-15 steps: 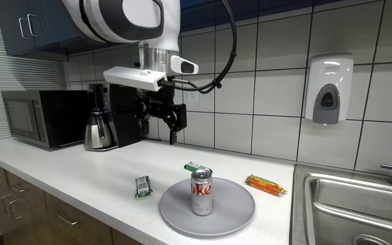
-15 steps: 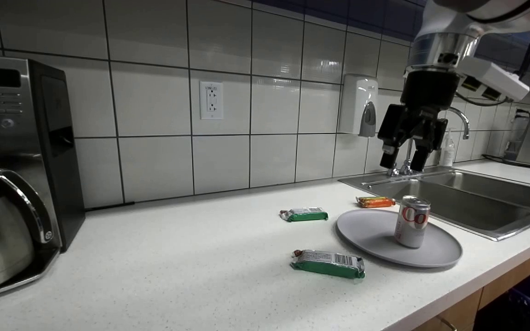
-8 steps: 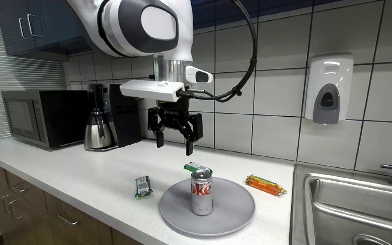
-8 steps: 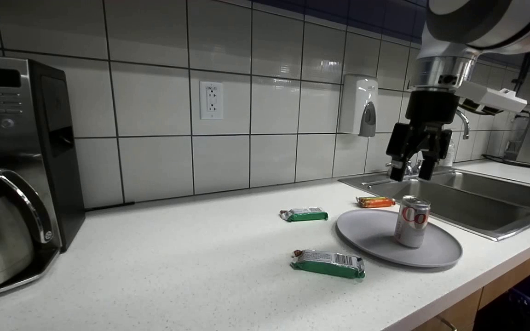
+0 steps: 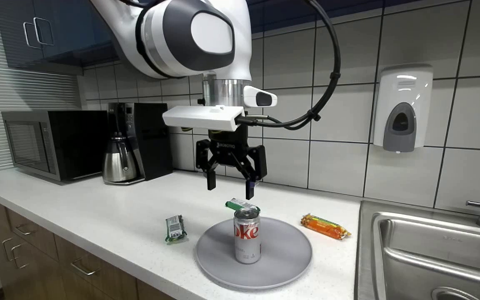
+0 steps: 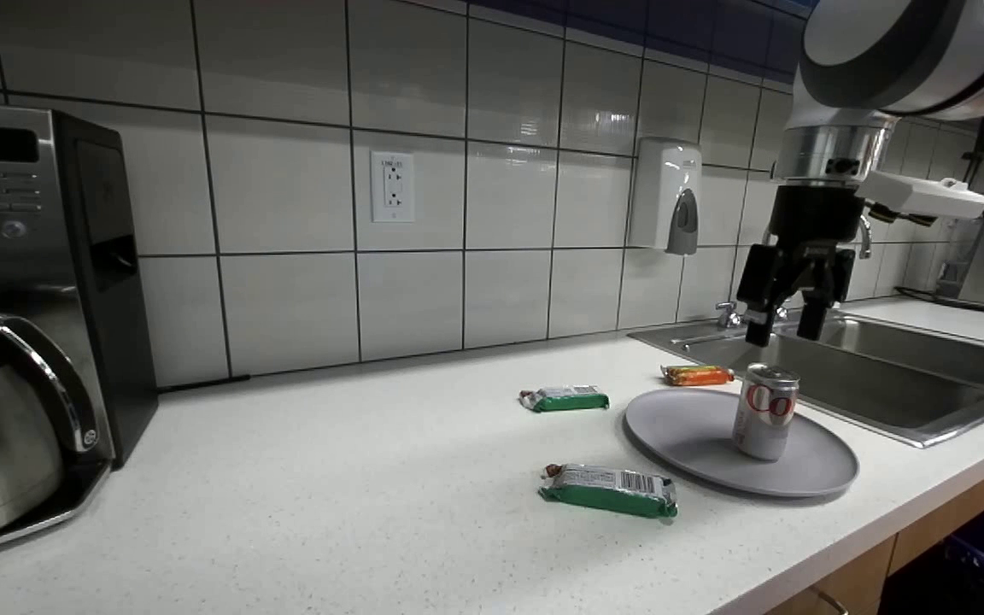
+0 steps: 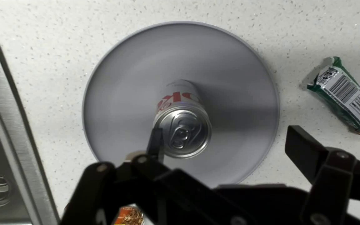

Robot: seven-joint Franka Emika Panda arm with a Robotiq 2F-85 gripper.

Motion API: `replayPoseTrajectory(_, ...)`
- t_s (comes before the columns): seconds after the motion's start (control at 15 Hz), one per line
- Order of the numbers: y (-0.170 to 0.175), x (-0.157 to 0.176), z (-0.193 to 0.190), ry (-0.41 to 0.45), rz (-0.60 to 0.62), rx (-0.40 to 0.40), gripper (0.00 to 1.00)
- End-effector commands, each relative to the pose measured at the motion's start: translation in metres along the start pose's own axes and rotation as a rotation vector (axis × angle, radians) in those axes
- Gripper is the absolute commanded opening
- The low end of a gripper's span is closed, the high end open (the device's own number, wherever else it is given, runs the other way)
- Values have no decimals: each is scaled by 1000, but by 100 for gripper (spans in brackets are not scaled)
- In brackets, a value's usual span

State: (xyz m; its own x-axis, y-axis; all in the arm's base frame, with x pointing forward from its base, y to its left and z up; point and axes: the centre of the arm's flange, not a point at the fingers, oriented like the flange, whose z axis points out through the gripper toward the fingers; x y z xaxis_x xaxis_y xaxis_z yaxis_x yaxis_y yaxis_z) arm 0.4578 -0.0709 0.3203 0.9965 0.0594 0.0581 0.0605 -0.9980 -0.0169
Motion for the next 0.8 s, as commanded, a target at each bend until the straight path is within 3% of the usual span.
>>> replayPoseTrajectory(0.0, 10, 7, 4, 1, 25, -36, 100)
replayPoseTrajectory(0.73, 19, 12, 35, -38, 51, -65, 100)
